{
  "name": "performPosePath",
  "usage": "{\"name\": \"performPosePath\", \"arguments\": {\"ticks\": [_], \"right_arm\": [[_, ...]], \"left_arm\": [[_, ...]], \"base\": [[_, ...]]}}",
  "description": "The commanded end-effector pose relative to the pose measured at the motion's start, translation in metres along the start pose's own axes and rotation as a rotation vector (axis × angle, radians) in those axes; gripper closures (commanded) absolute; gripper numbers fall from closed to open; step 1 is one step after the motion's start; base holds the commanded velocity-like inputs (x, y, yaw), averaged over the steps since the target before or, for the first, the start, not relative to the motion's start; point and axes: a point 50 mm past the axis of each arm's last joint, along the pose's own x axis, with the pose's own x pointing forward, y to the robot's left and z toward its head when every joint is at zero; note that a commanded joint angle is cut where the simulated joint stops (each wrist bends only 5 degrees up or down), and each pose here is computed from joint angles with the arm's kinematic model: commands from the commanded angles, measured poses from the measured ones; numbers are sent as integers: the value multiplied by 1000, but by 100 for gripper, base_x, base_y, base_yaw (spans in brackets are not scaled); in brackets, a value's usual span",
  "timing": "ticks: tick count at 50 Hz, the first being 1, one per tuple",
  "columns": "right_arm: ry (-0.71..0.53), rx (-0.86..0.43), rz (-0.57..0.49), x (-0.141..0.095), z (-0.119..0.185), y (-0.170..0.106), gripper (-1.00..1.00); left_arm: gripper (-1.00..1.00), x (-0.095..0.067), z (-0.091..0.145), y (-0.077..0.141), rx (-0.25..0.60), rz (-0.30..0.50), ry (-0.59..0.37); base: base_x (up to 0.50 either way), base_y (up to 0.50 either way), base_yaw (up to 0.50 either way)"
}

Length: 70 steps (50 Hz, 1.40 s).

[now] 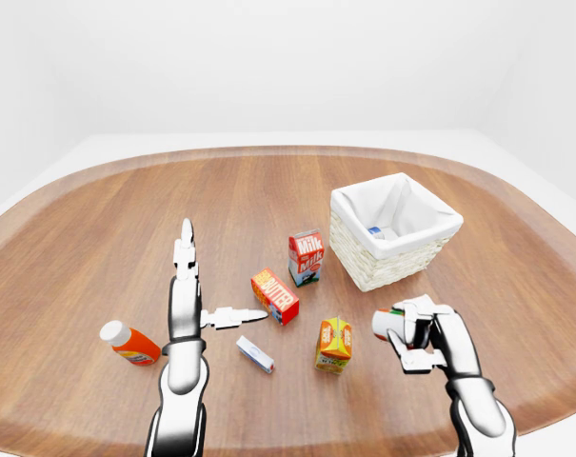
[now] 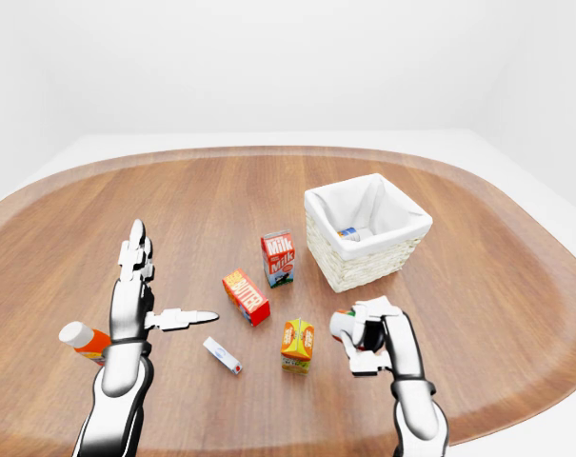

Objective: Pick up the alphabet soup and the tomato sauce, and put them in the basket.

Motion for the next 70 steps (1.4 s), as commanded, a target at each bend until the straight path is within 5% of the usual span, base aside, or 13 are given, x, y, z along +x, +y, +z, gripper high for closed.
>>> {"name": "performPosePath", "arguments": {"ticks": [1, 41, 70], "right_arm": [[-125, -13, -67, 9, 27, -12, 100], [-613, -194, -194, 41, 136, -32, 100], [-396, -286, -274, 134, 108, -32, 100]], "left_arm": [[-100, 0, 1, 1, -1, 6, -2], [-100, 1, 3, 2, -10, 5, -14], [-100, 1, 1, 1, -5, 2, -5]], "base": [[0, 0, 0], [0, 0, 0], [0, 0, 0]]}}
